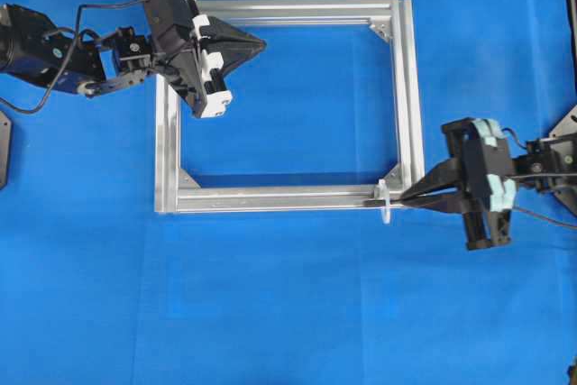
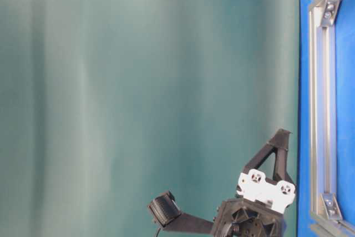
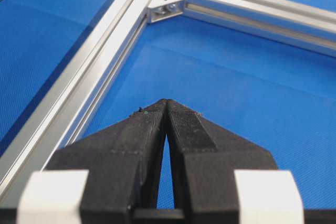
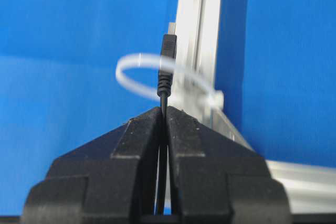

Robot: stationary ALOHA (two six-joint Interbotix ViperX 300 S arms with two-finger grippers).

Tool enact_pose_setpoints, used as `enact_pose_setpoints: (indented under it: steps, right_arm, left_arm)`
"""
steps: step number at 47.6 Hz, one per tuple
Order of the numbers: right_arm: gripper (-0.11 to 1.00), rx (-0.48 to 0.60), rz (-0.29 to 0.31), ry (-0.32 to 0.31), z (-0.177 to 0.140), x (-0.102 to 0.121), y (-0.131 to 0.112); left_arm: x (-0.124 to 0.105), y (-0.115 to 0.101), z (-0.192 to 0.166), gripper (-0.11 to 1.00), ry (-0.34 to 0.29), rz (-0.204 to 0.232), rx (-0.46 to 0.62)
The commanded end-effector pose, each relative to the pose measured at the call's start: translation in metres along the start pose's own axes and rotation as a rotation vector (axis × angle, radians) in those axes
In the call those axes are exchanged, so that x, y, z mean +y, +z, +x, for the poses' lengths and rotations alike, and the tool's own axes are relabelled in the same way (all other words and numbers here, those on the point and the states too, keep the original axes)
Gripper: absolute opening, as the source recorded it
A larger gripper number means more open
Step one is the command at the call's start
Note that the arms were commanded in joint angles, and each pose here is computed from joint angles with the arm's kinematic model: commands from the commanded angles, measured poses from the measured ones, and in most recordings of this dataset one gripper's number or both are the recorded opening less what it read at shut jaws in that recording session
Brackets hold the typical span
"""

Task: Insert the wire through the string loop located on the right side.
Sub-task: 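Push the plug leftward through the white zip-tie loop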

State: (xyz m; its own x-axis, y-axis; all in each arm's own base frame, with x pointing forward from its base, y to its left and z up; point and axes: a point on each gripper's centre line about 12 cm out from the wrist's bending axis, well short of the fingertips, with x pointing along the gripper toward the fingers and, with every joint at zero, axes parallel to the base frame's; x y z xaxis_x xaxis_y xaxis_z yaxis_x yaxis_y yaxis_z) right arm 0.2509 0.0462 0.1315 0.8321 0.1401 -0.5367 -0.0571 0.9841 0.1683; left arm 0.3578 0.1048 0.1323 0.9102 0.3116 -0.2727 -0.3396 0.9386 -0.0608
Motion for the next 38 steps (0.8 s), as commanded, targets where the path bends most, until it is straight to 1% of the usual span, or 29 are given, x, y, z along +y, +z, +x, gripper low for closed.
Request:
enact_pose_setpoints:
  steps: [1, 18, 23, 30, 38]
  right_arm:
    - [-0.02, -0.040, 0.001, 0.008, 0.006, 0.003, 0.011]
    - [-0.02, -0.053, 0.010, 0.006, 0.008, 0.002, 0.010]
    - [-0.02, -0.053, 0.010, 0.006, 0.008, 0.002, 0.010]
    - [-0.02, -0.053, 0.010, 0.006, 0.008, 0.002, 0.010]
    - [-0.02, -0.053, 0.010, 0.006, 0.008, 0.002, 0.010]
  left_arm:
    - [-0.002, 0.015, -0.002, 0.00, -0.007, 0.002, -0.052]
    - [-0.004, 0.016, -0.002, 0.00, -0.012, 0.004, -0.059]
    - [-0.008, 0.017, -0.003, 0.00, -0.024, 0.005, -0.066]
    - [-0.025, 0.017, -0.004, 0.00, -0.068, 0.014, -0.077]
    - [-0.058, 0.010, -0.009, 0.00, -0.155, 0.021, -0.061]
